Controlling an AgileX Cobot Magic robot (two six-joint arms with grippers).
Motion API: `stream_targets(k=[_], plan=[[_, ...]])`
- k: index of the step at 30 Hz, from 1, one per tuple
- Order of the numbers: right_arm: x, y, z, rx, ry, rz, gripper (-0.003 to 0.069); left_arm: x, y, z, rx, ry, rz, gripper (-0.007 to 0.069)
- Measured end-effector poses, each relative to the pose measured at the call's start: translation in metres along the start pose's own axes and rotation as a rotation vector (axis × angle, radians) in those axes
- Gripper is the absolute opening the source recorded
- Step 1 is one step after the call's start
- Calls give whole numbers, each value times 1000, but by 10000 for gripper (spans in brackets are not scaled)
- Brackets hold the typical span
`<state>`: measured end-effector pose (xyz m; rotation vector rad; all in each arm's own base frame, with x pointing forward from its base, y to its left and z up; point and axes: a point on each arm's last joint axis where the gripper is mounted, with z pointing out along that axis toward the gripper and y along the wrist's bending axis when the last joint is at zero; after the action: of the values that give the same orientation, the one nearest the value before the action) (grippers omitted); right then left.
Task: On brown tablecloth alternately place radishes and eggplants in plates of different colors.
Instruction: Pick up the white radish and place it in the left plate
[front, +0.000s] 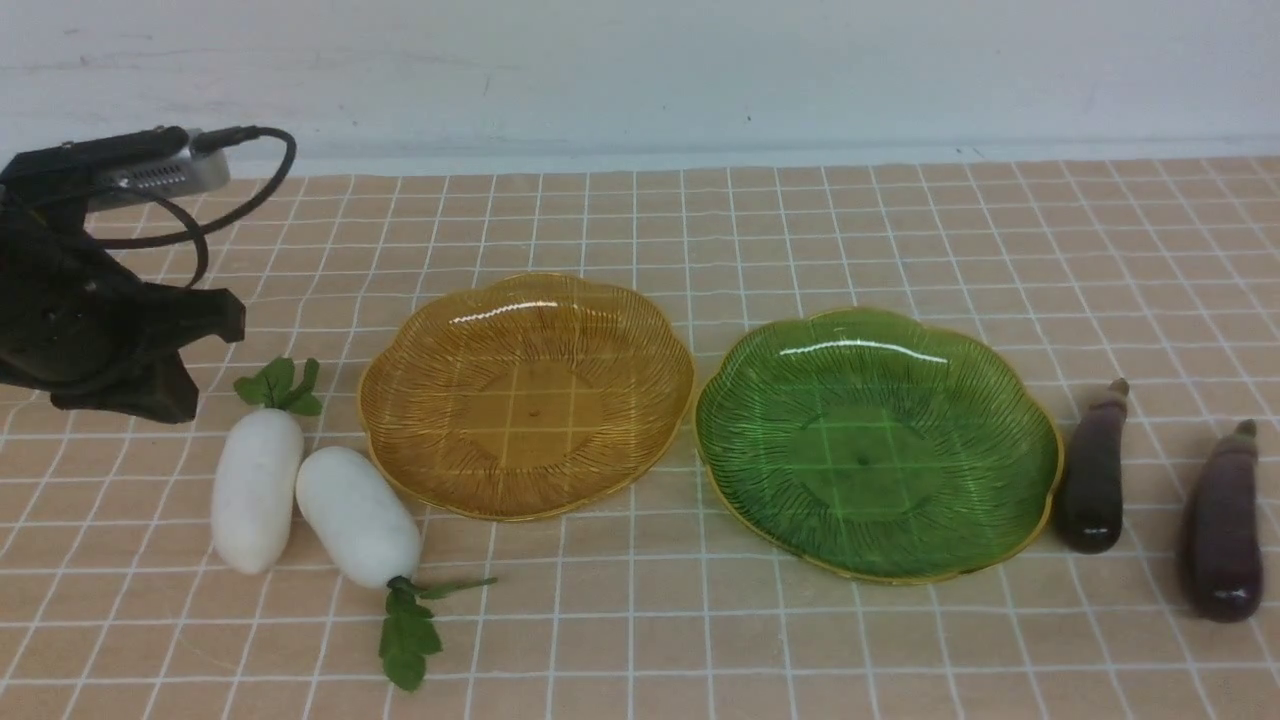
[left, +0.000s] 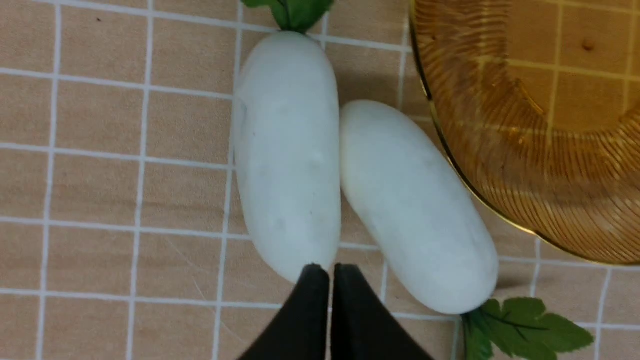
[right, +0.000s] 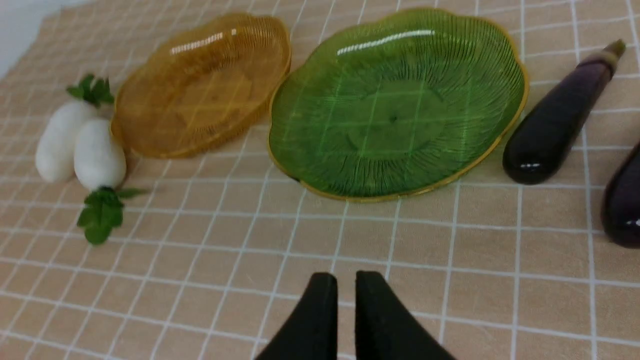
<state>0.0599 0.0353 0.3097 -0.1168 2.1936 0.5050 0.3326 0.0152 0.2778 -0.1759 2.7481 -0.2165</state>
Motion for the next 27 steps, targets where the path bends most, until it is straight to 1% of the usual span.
stream_targets(k=[1, 3, 6, 9, 10, 12, 13, 14, 15, 16, 19, 20, 21, 27], plan=[[0, 0, 0, -2, 2, 1, 47, -3, 1, 6, -2, -5, 3, 30], [0, 1, 1, -10, 2, 5, 47, -9, 3, 18, -4, -12, 7, 75], [-1, 1, 1, -15, 3, 8, 47, -13, 6, 40, -8, -1, -5, 183], [-1, 1, 1, -17, 3, 10, 47, -15, 8, 53, -10, 6, -12, 273], [-1, 1, 1, -17, 3, 10, 47, -16, 9, 58, -11, 5, -16, 340], [-1, 1, 1, -18, 3, 11, 47, -18, 10, 65, -12, -1, -19, 444], [-1, 1, 1, -18, 3, 10, 47, -18, 11, 68, -13, -5, -21, 467], [-1, 1, 1, -18, 3, 10, 47, -19, 12, 72, -15, -11, -22, 521], [-1, 1, 1, -18, 3, 10, 47, -20, 12, 74, -17, -14, -23, 553], [-1, 1, 1, -18, 2, 10, 47, -21, 13, 78, -18, -18, -24, 601], [-1, 1, 1, -17, -4, 10, 47, -21, 14, 85, -20, -14, -28, 659], [-1, 1, 1, -17, -3, 10, 47, -21, 15, 87, -20, -11, -29, 659], [-1, 1, 1, -17, -4, 10, 47, -21, 16, 96, -23, -1, -33, 681], [-1, 1, 1, -19, -5, 9, 47, -21, 20, 113, -30, 2, -39, 683]])
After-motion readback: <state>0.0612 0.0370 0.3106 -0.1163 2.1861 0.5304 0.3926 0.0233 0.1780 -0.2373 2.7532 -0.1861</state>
